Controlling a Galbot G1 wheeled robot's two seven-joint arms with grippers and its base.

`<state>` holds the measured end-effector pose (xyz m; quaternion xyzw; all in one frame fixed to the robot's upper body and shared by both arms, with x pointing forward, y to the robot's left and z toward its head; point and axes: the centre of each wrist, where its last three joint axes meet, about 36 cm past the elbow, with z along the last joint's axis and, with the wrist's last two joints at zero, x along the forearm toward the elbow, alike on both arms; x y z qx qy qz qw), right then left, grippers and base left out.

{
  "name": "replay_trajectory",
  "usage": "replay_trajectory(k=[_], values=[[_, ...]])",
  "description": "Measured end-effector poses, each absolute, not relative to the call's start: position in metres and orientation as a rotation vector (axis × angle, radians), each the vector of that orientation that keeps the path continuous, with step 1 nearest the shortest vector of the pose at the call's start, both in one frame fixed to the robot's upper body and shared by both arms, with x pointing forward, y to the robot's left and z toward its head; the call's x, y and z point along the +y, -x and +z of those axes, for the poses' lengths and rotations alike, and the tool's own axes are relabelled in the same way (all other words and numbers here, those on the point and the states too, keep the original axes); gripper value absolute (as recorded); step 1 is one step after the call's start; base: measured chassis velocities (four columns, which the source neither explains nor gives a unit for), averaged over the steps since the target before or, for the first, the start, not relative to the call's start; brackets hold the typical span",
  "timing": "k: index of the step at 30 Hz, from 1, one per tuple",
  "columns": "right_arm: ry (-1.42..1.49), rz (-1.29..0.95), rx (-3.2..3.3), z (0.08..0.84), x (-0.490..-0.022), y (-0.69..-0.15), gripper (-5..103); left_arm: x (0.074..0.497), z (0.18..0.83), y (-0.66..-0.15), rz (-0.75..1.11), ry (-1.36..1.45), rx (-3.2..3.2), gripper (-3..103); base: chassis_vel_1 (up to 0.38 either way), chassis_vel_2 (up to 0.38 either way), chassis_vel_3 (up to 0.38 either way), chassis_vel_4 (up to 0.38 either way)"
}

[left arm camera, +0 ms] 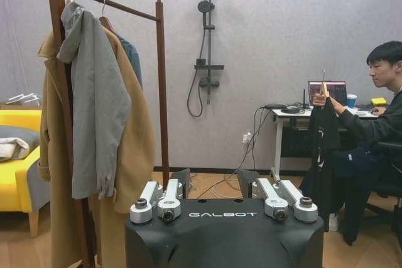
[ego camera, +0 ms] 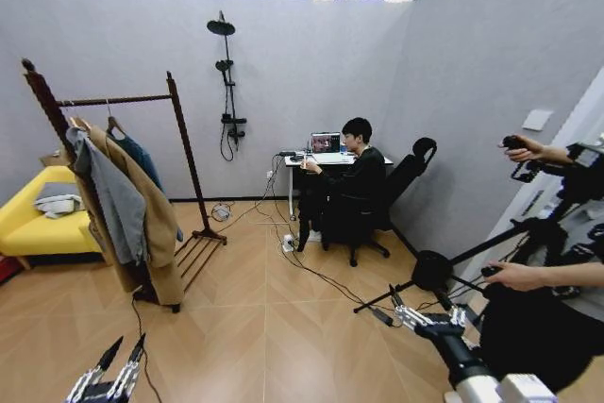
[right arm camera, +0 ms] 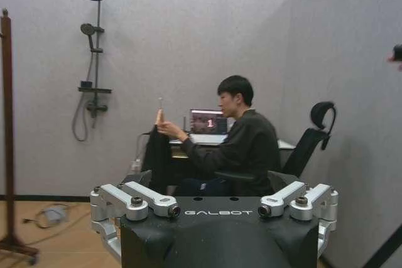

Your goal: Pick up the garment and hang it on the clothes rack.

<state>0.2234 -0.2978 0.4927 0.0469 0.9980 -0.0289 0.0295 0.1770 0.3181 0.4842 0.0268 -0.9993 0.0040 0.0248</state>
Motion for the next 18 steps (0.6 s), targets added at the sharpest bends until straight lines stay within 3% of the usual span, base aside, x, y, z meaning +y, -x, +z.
replay_trajectory(k=[10,18], values=[[-0.211,-0.239,3.014,0.463,-0.313,-0.211,100,0.318,0.484,-0.177,0.013,-0.083,-3.091,46,0.0,0.0,0.0,0.0],[-0.202,-0.044,3.022,0.478,-0.303,-0.218,100,0.318,0.484,-0.177,0.013,-0.083,-3.091,46,0.0,0.0,0.0,0.0]])
